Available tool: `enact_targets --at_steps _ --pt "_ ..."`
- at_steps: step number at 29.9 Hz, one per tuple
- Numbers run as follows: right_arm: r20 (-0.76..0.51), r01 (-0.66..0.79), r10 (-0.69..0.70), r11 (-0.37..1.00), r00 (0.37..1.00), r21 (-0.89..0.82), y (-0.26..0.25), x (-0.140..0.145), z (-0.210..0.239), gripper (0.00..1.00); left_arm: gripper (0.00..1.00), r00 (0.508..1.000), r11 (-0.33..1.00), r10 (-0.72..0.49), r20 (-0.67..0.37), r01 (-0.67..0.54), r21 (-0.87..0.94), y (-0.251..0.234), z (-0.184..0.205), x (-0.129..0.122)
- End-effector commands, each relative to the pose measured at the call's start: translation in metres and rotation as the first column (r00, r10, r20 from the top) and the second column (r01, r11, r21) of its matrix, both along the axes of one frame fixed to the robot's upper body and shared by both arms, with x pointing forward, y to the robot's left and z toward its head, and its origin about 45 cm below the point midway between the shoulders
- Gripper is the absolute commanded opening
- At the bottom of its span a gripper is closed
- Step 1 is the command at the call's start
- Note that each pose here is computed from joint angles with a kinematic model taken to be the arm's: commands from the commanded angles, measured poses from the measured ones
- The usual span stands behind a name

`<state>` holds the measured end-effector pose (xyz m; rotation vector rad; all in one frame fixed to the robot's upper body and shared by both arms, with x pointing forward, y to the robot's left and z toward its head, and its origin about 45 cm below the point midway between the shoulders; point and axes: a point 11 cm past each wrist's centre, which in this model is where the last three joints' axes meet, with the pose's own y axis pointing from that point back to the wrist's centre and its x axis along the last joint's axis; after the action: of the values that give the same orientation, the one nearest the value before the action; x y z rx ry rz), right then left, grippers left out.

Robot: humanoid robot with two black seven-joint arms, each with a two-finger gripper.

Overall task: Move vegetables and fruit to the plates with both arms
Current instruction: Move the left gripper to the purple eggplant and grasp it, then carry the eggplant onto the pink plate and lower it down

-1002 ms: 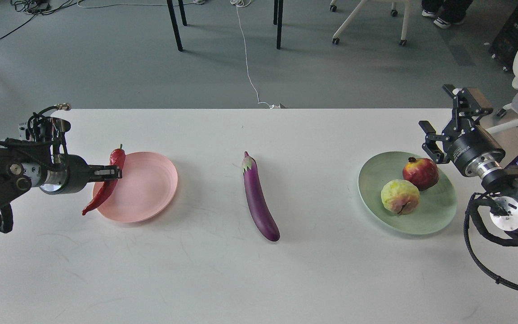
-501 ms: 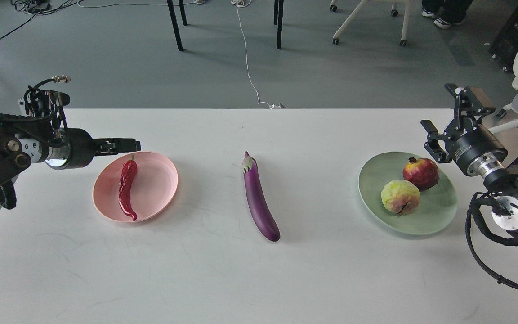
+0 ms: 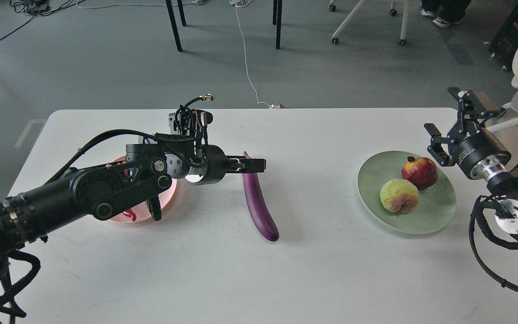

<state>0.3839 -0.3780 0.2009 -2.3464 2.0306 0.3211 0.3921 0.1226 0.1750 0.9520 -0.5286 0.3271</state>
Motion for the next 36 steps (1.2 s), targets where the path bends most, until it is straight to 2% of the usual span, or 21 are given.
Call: enact_targets --at_steps 1,7,15,21,22,24,27,28,32,36 --pt "-0.001 0.0 0.0 1.0 1.0 0.0 0.0 -0.001 0.0 0.99 0.97 1.0 0.999 0.007 -0.013 -0.006 0.05 0.002 -0.015 0.0" --pt "0.0 0.001 -0.001 1.0 1.0 0.001 0.0 0.0 0.0 0.99 0.98 1.0 0.994 -0.009 -0.03 0.012 0.105 0.007 -0.03 -0.006" --pt "0.0 0.001 -0.001 1.0 1.0 0.001 0.0 0.0 0.0 0.99 0.97 0.998 0.994 -0.022 -0.058 0.028 0.102 -0.011 -0.045 -0.015" --pt "0.004 0.003 -0.003 1.0 1.0 0.003 -0.001 0.0 0.001 0.99 0.91 0.998 0.994 -0.019 -0.066 0.026 0.11 -0.01 -0.048 -0.015" --pt "0.004 0.003 -0.003 1.0 1.0 0.003 -0.001 0.0 0.001 0.99 0.86 0.998 0.993 -0.016 -0.068 0.024 0.117 -0.009 -0.049 -0.016" --pt "0.005 0.003 -0.003 1.0 1.0 0.004 -0.001 0.001 0.002 0.99 0.7 0.997 0.992 -0.012 -0.076 0.021 0.122 -0.008 -0.052 -0.018" --pt "0.005 0.006 -0.006 1.0 1.0 0.002 -0.002 0.001 0.002 0.99 0.26 0.996 0.989 -0.021 -0.084 0.033 0.144 -0.007 -0.058 -0.022" --pt "0.005 0.007 -0.007 1.0 1.0 0.001 -0.002 0.001 0.001 0.99 0.17 0.996 0.986 -0.026 -0.084 0.039 0.159 -0.006 -0.06 -0.023" --pt "0.005 0.006 -0.006 1.0 1.0 0.002 -0.002 0.001 0.002 0.99 0.1 0.996 0.982 -0.024 -0.082 0.039 0.186 -0.001 -0.06 -0.024" --pt "0.005 0.004 -0.005 1.0 1.0 0.003 -0.001 0.001 0.002 0.99 0.09 0.997 0.982 -0.006 -0.081 0.022 0.19 0.003 -0.058 -0.021"
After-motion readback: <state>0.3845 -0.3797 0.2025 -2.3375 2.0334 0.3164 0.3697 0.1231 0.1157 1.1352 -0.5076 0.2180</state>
